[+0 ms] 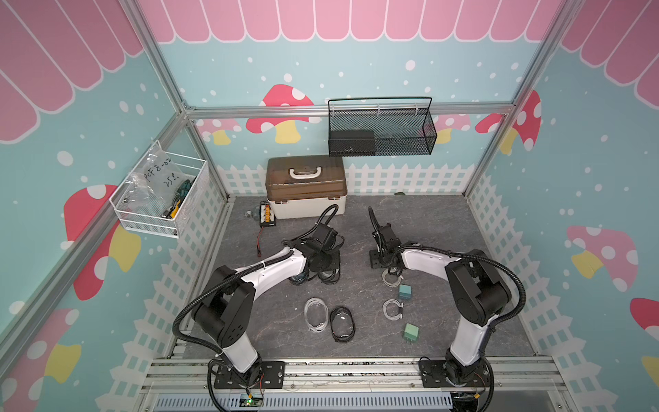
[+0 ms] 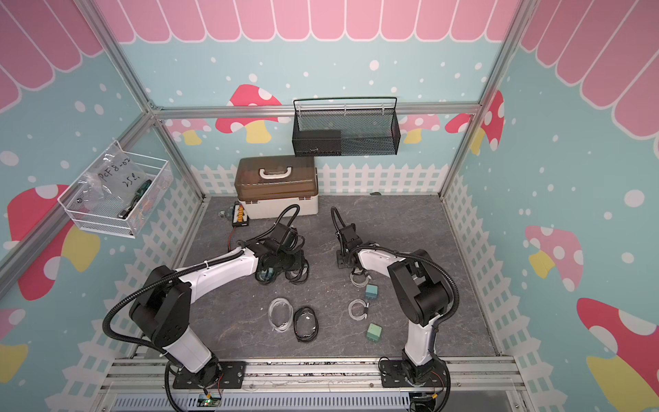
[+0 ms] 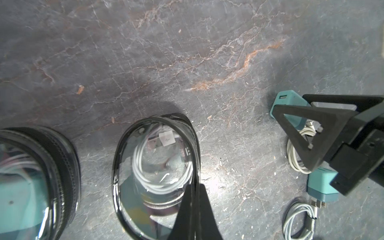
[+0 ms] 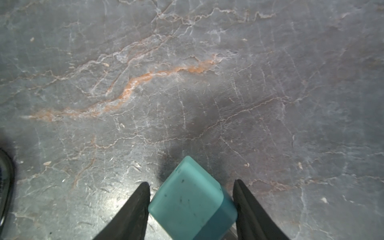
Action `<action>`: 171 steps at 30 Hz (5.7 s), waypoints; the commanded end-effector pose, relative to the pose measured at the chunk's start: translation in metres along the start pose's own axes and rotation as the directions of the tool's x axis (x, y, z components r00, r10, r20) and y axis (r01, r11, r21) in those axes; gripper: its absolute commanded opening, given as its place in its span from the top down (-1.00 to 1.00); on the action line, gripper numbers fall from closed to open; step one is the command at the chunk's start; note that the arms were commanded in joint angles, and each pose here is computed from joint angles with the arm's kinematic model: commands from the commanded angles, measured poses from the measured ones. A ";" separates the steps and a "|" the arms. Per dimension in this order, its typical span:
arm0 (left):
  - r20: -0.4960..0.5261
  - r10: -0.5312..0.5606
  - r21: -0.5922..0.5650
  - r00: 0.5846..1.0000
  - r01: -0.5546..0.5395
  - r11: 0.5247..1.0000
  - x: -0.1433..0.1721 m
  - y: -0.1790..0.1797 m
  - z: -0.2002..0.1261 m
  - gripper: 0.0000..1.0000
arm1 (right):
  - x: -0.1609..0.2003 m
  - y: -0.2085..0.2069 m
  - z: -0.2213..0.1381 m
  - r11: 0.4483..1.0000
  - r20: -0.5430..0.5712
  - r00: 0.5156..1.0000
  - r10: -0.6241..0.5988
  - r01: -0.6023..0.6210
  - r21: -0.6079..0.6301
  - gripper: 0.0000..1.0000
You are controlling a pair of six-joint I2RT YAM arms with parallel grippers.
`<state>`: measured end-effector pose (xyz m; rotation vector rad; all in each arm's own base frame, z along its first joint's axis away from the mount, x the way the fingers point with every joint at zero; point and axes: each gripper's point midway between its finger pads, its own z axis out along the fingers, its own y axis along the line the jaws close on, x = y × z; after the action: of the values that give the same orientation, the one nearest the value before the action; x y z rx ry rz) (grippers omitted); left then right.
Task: Pack away charging kits
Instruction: Pick up the plug from the center of the board, then place the plug in the storage bag, then place the storage bag at the center of the board.
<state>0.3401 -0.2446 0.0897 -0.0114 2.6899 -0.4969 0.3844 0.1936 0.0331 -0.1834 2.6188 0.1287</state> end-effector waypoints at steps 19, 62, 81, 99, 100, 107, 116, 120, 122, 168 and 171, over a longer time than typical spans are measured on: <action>-0.003 0.020 0.021 1.000 -0.020 1.000 -0.004 -0.008 0.001 1.00 | 0.019 0.017 -0.008 0.999 -0.055 0.998 -0.029 0.029 -0.017 0.00; 0.076 -0.054 0.322 0.996 0.027 0.946 -0.011 -0.030 -0.026 1.00 | 0.013 0.130 -0.035 0.922 0.022 0.997 0.071 -0.057 -0.384 0.75; 0.017 -0.070 0.396 0.997 0.058 0.916 -0.005 -0.041 -0.010 1.00 | 0.000 0.147 -0.067 0.904 0.105 0.993 0.059 -0.008 -0.427 0.51; -0.043 -0.096 0.441 0.995 0.105 0.891 0.002 -0.047 0.006 1.00 | -0.013 0.155 -0.054 0.906 0.106 0.990 0.096 -0.043 -0.421 -0.21; -0.042 -0.096 0.442 0.995 0.105 0.891 0.002 -0.047 0.006 1.00 | -0.013 0.153 -0.056 0.907 0.110 0.989 0.097 -0.042 -0.420 -0.26; -0.035 -0.102 0.430 0.994 0.107 0.896 0.001 -0.044 0.005 1.00 | -0.008 0.131 -0.072 0.934 0.136 0.986 0.094 -0.040 -0.355 -0.29; -0.036 -0.114 0.418 0.993 0.119 0.901 0.000 -0.039 0.006 1.00 | 0.023 0.087 -0.068 0.978 0.124 0.990 0.070 -0.044 -0.204 0.06; -0.030 -0.114 0.415 0.993 0.117 0.902 -0.001 -0.038 0.005 1.00 | 0.037 0.083 -0.059 0.980 0.088 0.994 0.064 -0.046 -0.193 0.21; -0.028 -0.115 0.414 0.993 0.116 0.903 -0.001 -0.038 0.005 1.00 | 0.044 0.084 -0.053 0.979 0.064 0.996 0.063 -0.049 -0.199 0.31; 0.126 -0.089 0.397 0.988 0.032 0.917 -0.011 -0.028 -0.043 -0.48 | 0.011 0.094 -0.059 0.960 0.179 0.977 0.119 -0.067 -0.271 0.40; 0.220 -0.096 0.374 0.971 0.007 0.928 -0.014 -0.018 -0.065 -0.86 | 0.012 0.078 -0.071 0.965 0.195 0.972 0.130 -0.079 -0.249 0.33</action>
<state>0.3238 -0.2538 0.1395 -0.0224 2.4176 -1.0301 0.3312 0.2777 0.0865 -0.1365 2.4057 0.5194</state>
